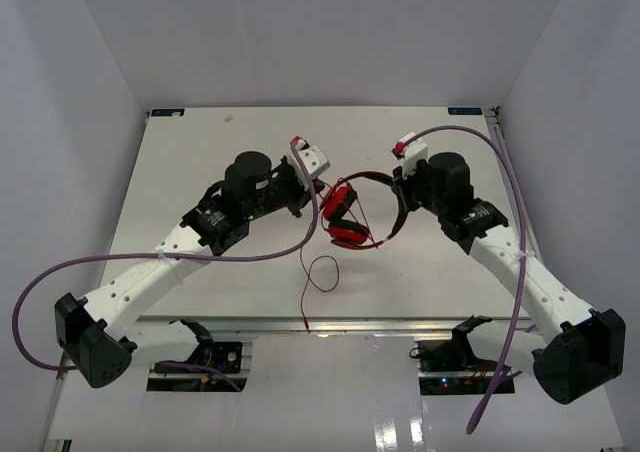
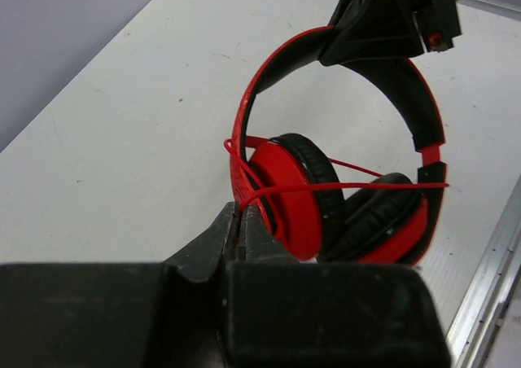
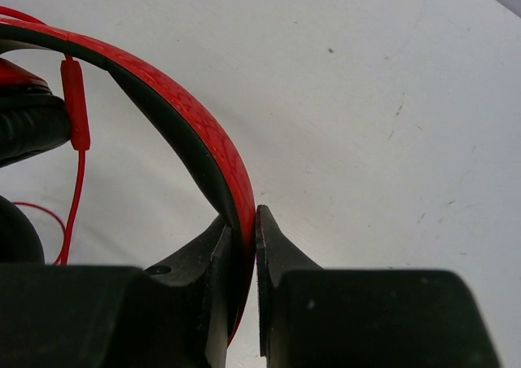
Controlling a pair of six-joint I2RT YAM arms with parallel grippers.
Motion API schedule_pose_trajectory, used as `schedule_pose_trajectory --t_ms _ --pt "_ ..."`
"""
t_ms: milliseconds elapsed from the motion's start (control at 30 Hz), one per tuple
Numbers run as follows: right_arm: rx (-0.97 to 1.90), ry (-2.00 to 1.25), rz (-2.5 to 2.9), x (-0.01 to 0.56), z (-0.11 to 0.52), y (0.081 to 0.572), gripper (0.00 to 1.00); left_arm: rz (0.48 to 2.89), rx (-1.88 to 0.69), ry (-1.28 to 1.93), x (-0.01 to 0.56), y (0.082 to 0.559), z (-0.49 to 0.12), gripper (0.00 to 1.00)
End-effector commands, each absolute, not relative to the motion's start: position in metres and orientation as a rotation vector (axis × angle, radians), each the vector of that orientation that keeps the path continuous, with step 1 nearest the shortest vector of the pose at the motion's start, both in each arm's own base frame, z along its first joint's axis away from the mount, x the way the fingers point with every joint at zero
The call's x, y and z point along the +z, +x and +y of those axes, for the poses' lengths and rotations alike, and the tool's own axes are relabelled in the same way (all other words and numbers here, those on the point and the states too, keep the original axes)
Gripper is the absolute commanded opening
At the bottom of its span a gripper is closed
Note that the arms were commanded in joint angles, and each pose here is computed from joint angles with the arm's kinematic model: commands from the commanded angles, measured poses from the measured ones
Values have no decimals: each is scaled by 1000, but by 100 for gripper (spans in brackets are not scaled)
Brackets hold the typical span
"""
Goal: Wrap the headphones
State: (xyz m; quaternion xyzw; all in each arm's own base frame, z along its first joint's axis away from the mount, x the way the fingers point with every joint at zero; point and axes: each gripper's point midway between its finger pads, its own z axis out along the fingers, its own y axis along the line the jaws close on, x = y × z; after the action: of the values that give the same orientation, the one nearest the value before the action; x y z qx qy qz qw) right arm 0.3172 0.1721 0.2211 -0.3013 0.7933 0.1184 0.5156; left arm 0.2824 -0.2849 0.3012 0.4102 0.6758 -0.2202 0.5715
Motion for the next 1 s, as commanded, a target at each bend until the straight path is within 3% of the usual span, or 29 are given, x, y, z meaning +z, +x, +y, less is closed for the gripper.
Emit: schedule_pose_trajectory --t_ms 0,200,600,967 --pt "213 -638 1799 257 165 336 8 1533 -593 942 339 269 -282 2" --pt "214 -770 1721 263 171 329 8 1612 -478 984 324 275 -267 0" --pt "232 -590 1842 252 176 360 8 1587 -805 1098 335 232 -299 0" --pt "163 -539 1795 261 164 372 8 1836 -551 1039 304 239 -258 0"
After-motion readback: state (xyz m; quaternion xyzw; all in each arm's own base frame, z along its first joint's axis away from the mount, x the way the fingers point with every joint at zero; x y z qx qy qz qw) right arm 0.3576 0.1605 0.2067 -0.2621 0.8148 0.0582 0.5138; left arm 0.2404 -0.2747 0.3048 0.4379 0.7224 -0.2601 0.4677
